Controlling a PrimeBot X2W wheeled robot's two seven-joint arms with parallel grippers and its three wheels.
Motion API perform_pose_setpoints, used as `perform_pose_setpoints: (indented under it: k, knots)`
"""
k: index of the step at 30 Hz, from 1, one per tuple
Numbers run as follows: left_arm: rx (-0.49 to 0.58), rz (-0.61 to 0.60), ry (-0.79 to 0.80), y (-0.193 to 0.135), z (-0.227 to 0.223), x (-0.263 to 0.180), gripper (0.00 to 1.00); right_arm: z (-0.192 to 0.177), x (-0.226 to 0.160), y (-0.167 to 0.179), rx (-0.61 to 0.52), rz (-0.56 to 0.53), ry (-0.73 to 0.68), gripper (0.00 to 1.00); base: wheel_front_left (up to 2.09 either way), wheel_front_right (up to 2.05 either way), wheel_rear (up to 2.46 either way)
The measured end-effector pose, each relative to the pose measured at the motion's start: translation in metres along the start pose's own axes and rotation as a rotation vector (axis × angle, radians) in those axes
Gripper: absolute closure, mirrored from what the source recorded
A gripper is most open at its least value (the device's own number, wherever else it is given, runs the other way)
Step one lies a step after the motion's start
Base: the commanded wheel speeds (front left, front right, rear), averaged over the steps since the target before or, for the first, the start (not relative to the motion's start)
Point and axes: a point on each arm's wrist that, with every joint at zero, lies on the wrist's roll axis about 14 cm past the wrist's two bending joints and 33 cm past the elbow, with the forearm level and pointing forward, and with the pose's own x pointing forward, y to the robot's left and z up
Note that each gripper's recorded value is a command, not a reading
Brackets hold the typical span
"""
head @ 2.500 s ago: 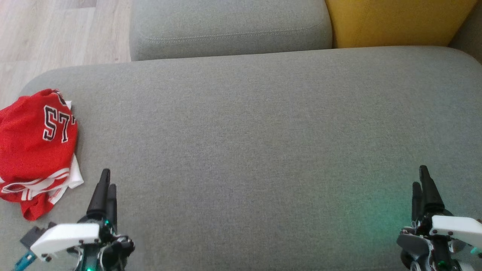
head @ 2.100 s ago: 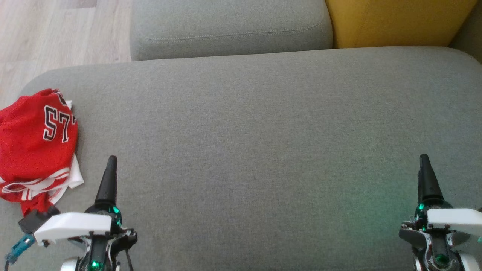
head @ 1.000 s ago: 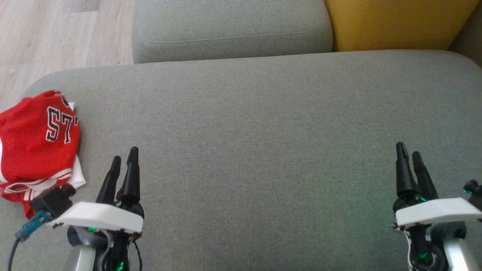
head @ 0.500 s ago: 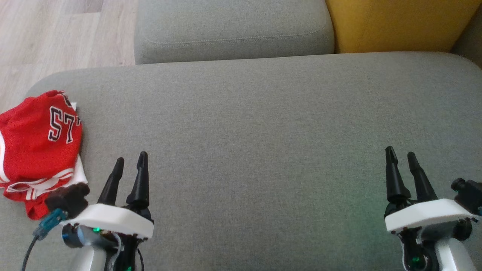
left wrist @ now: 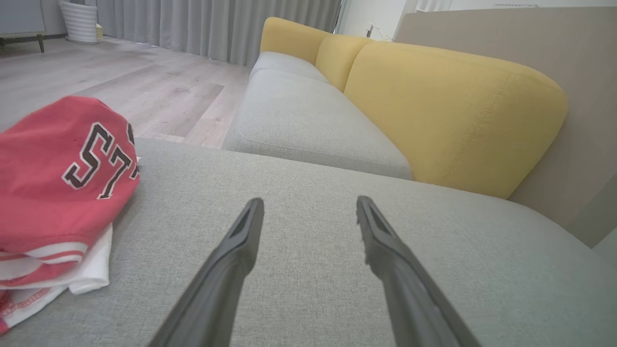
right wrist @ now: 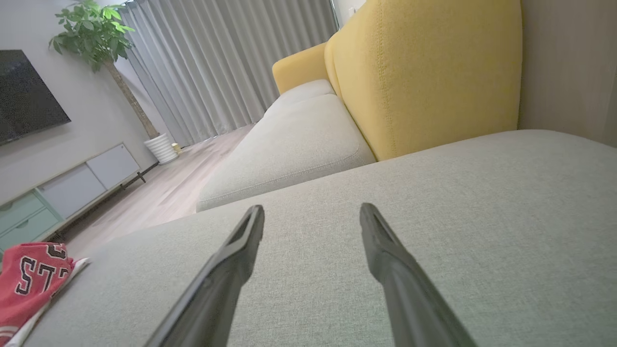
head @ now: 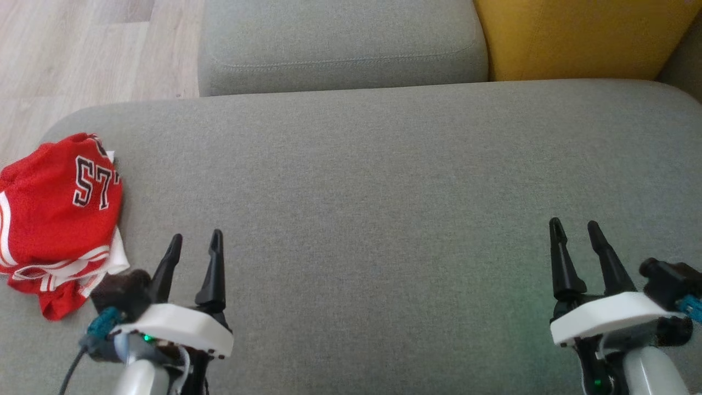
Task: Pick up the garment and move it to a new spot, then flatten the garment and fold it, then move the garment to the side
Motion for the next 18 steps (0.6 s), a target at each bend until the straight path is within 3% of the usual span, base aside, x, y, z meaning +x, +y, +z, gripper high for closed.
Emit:
perform_pose_setpoints:
  k: [18]
  knots:
    - [0.206, -0.001, -0.017, -0.0018, -0.0048, -0.005, 0.0, -0.0044, -0.0044, 0.0042, -0.147, 0.007, 0.013, 0.0, 0.0, 0.0, 0.0]
